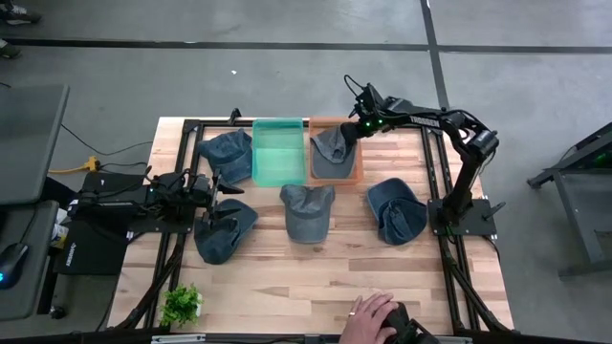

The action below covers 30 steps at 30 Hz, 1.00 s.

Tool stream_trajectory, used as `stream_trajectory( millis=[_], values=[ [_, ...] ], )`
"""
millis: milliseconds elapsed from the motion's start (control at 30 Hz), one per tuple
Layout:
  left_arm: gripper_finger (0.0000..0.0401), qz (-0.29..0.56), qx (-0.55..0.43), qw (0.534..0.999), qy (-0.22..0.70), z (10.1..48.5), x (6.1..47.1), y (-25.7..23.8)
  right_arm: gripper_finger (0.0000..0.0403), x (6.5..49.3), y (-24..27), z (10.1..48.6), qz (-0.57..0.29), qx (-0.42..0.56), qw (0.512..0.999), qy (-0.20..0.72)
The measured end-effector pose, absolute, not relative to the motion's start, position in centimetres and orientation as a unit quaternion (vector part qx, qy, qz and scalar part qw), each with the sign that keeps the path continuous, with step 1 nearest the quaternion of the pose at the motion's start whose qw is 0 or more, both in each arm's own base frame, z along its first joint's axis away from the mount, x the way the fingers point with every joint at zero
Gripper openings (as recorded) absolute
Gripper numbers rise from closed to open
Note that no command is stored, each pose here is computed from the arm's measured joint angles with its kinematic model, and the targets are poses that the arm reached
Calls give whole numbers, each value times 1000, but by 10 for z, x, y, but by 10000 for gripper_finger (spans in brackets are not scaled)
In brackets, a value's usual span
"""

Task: Pick & Place hat
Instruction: Put the top gray cap into the orange bin, then put the bottom right blue cap into the green bin

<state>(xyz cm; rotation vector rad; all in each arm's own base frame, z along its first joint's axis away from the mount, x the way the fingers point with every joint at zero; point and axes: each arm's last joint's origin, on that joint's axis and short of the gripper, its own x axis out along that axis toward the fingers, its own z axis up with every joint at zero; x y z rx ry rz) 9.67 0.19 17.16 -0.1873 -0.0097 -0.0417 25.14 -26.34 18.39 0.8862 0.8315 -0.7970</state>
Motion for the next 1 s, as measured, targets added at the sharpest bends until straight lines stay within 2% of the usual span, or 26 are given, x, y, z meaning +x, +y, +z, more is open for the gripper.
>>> stream_trajectory(
  millis=[367, 633, 800, 1000],
  values=[
    [269, -21, -94, 995, -5, 172, 97, 2, 0, 250, -263, 189, -377, 390, 750, 377],
    [269, -21, -94, 995, -5, 172, 97, 2, 0, 239, -260, 220, -404, 342, 772, 352],
    [269, -21, -94, 995, -5, 172, 97, 2, 0, 244, -241, 239, -348, 318, 808, 355],
    [269, -21, -94, 995, -5, 172, 97, 2, 0, 251, -206, 267, -229, 245, 869, 365]
  ],
)
